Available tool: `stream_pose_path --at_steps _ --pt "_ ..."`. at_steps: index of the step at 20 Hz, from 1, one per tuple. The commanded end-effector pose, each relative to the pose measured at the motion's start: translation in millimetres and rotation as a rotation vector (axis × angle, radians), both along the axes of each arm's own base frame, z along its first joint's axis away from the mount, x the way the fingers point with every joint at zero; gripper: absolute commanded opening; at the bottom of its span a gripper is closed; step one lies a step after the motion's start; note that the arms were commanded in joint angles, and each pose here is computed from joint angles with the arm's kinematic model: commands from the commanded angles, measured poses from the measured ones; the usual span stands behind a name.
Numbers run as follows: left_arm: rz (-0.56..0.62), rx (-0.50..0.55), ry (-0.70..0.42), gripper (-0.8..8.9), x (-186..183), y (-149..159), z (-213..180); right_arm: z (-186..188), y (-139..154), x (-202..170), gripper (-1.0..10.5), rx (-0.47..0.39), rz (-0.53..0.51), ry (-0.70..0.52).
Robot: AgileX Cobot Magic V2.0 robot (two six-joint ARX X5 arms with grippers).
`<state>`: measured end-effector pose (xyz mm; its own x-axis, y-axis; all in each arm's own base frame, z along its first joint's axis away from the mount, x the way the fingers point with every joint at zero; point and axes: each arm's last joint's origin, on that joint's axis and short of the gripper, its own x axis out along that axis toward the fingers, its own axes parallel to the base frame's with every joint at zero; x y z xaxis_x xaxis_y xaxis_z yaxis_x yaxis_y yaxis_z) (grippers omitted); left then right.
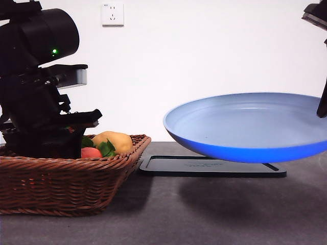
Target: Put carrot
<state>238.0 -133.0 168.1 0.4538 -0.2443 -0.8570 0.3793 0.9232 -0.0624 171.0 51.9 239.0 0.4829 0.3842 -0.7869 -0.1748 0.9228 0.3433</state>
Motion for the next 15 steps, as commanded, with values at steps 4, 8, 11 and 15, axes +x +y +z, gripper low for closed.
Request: stream_pose_path --at_steps 4,8,11,15 --pt "-0.022 -0.058 -0.071 1.25 -12.2 3.7 33.9 2.7 0.9 2.0 0.0 0.006 0.002 -0.012" --pt "-0.119 -0.328 -0.183 1.25 -31.0 7.9 85.6 2.7 1.2 2.1 0.0 0.014 -0.003 -0.008" --pt "-0.287 -0.658 -0.248 1.25 -36.5 -5.7 120.9 2.7 1.3 2.1 0.0 0.021 -0.007 -0.003" --pt "-0.414 -0.774 -0.318 1.25 -48.4 -38.1 132.4 2.8 2.6 1.5 0.0 0.063 0.006 0.014"
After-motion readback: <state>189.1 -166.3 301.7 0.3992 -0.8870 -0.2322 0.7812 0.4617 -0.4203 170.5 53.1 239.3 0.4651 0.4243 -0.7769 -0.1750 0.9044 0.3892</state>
